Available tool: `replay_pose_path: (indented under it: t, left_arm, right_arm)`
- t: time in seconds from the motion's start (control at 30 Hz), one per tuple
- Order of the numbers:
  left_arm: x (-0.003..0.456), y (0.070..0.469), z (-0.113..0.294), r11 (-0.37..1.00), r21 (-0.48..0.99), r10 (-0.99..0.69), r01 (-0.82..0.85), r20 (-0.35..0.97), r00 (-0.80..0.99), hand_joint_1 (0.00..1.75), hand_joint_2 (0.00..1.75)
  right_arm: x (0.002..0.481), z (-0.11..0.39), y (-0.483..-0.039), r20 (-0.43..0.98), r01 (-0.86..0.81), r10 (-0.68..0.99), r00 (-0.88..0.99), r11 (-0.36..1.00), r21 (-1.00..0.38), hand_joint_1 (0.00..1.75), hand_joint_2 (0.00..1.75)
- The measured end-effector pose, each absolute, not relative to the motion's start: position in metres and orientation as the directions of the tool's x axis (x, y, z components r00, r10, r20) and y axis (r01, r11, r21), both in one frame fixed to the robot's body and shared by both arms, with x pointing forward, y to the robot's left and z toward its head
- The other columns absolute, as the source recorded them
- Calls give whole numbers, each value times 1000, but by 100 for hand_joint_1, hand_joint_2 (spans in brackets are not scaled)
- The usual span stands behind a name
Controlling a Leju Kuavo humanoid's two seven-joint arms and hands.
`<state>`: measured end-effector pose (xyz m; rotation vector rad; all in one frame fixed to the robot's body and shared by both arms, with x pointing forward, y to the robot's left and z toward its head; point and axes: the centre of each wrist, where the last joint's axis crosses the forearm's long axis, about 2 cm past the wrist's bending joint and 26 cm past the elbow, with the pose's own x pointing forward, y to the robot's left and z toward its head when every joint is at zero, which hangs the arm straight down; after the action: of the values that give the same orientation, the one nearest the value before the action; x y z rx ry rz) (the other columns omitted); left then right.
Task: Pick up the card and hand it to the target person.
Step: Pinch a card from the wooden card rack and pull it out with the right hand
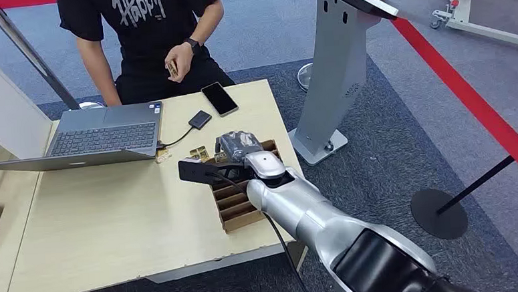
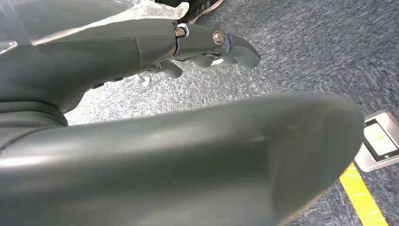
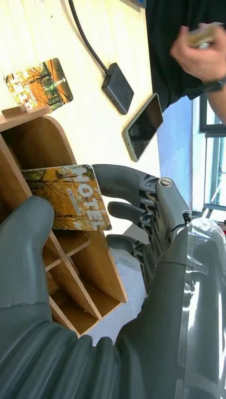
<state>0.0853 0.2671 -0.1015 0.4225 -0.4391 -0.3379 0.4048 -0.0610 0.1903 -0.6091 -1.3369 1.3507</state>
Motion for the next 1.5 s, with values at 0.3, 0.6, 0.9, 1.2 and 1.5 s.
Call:
replay_pose_path:
  t: [0.3, 0.6, 0.9, 1.2, 1.5]
  left_arm:
    - [86, 267, -101, 859, 460, -402, 224, 336, 852, 0, 0]
    - [88, 266, -101, 861, 455, -405, 229, 340, 848, 0, 0]
    - [89, 266, -101, 859, 455, -410, 234, 341, 846, 0, 0]
    - [89, 266, -101, 859, 455, -411, 234, 339, 846, 0, 0]
    - [89, 266, -101, 859, 457, -409, 232, 338, 848, 0, 0]
  right_arm:
    - [405, 190, -61, 319, -327, 905, -281, 222, -919, 95, 175]
    - [405, 190, -62, 322, -322, 905, -278, 227, -919, 106, 175]
    - [407, 189, -66, 315, -320, 912, -262, 225, -920, 107, 175]
    - [407, 188, -67, 312, -316, 913, -263, 224, -922, 116, 175]
    - [407, 189, -66, 319, -304, 906, -280, 231, -924, 113, 175]
